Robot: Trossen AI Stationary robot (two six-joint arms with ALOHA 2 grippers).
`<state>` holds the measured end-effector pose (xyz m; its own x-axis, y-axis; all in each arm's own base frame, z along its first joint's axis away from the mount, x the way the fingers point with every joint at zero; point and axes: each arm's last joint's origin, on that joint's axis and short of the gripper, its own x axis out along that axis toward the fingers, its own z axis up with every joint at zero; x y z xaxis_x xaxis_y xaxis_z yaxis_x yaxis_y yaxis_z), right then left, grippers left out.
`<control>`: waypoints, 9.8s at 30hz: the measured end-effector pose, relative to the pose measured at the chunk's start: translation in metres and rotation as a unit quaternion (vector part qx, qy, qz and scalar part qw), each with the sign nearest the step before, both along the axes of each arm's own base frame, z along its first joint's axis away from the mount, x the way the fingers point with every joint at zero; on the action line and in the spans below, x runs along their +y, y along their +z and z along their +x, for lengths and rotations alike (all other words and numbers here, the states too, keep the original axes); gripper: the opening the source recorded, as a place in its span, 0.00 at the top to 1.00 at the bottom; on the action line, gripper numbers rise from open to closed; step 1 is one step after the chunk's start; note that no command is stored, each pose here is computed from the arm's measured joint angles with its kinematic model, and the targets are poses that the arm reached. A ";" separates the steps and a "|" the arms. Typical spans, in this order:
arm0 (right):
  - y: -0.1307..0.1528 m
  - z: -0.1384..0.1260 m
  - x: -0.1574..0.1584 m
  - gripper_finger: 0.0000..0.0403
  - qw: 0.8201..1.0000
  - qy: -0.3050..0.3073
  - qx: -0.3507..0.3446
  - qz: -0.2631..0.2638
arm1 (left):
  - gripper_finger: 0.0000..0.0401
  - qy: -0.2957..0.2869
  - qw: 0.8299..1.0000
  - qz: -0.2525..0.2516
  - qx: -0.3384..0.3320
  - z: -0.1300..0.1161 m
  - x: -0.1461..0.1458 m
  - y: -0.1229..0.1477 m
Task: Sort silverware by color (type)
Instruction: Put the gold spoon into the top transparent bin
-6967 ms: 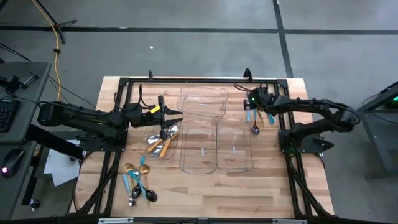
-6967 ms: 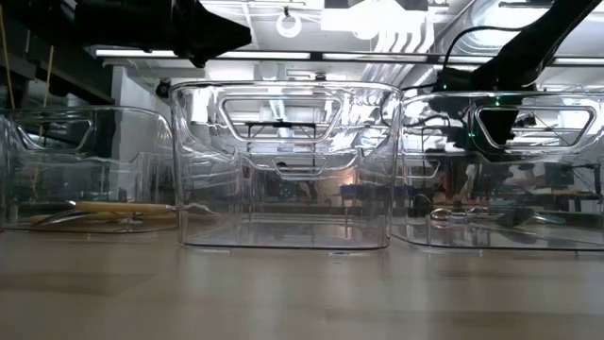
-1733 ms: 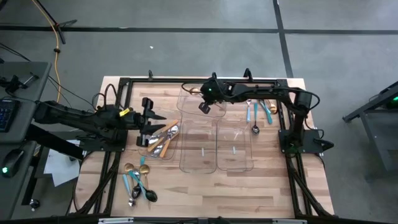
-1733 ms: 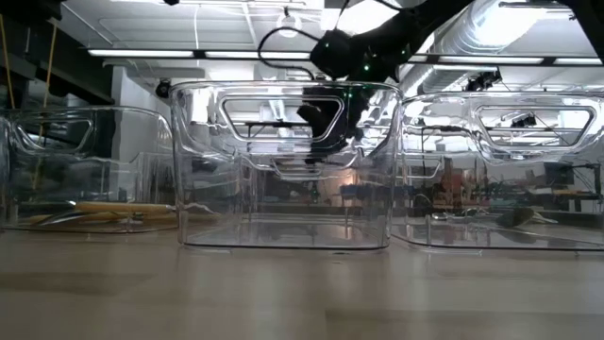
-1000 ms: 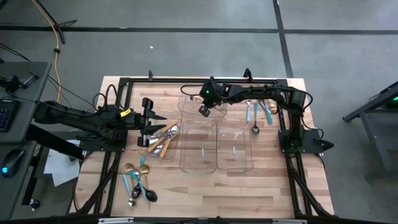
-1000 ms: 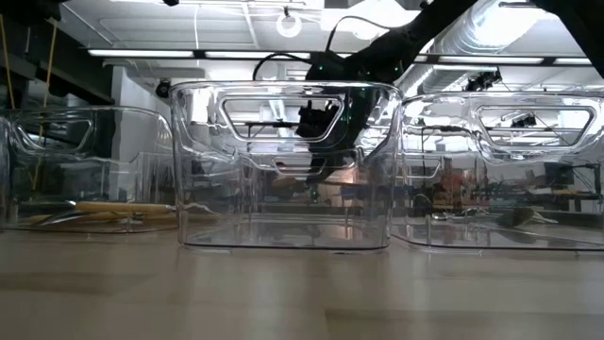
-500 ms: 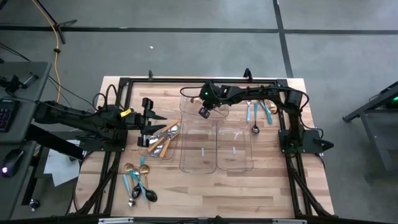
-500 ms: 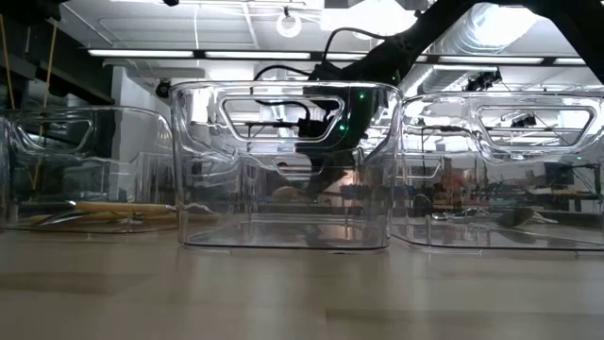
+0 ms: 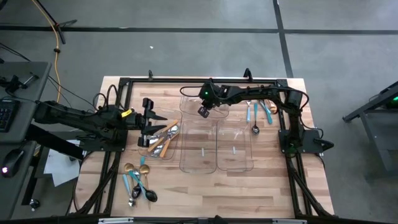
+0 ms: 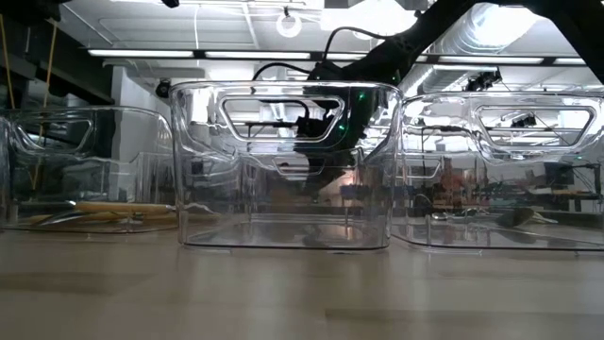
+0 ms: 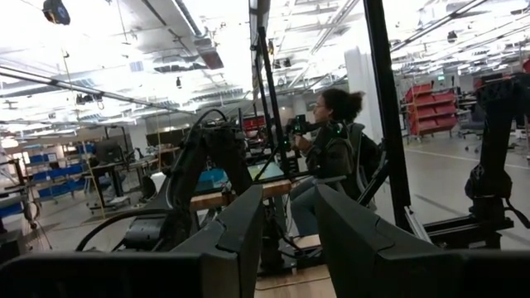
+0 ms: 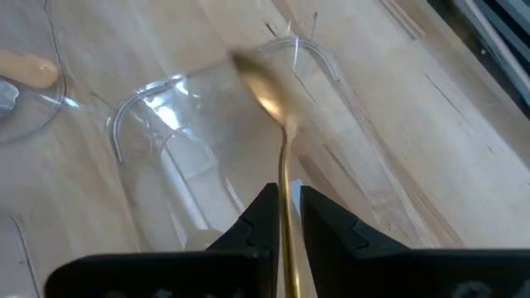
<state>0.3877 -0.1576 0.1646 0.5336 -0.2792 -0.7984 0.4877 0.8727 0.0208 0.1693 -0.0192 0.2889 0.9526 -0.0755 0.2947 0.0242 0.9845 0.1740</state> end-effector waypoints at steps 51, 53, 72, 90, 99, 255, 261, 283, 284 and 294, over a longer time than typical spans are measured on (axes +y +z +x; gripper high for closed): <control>0.082 -0.146 0.105 0.77 0.881 0.099 -0.428 -0.174 | 0.74 0.091 0.989 -0.004 0.113 0.004 0.005 -0.021; 0.083 -0.146 0.105 0.77 0.879 0.104 -0.429 -0.181 | 0.74 0.091 0.989 -0.004 0.113 0.004 0.005 -0.021; 0.085 -0.146 0.104 0.77 0.874 0.101 -0.436 -0.188 | 0.74 0.090 0.989 -0.008 0.115 0.004 0.005 -0.022; 0.085 -0.146 0.104 0.77 0.875 0.101 -0.436 -0.187 | 0.74 -0.115 0.932 -0.140 0.314 0.009 -0.060 0.021; 0.083 -0.146 0.105 0.77 0.879 0.097 -0.434 -0.173 | 0.74 -0.139 0.809 -0.074 0.567 0.012 -0.144 -0.020; 0.082 -0.146 0.104 0.77 0.882 0.099 -0.428 -0.174 | 1.00 0.106 0.749 0.405 0.513 0.023 -0.176 -0.104; 0.082 -0.146 0.104 0.77 0.881 0.099 -0.428 -0.174 | 1.00 0.136 0.758 0.410 0.489 0.024 -0.175 -0.102; 0.081 -0.146 0.105 0.77 0.885 0.099 -0.422 -0.171 | 1.00 0.095 0.786 0.356 0.497 0.018 -0.187 -0.103; 0.081 -0.146 0.105 0.77 0.885 0.099 -0.422 -0.171 | 1.00 0.093 0.786 0.356 0.497 0.018 -0.188 -0.103; 0.081 -0.146 0.104 0.77 0.885 0.099 -0.422 -0.171 | 1.00 0.063 0.785 0.327 0.522 0.016 -0.190 -0.105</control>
<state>0.2420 -0.0531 0.2453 0.9648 -0.2623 0.0210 0.2618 0.9648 0.0231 0.1857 -0.2089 0.1842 0.6614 0.2295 -0.7141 0.3992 0.6982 0.5942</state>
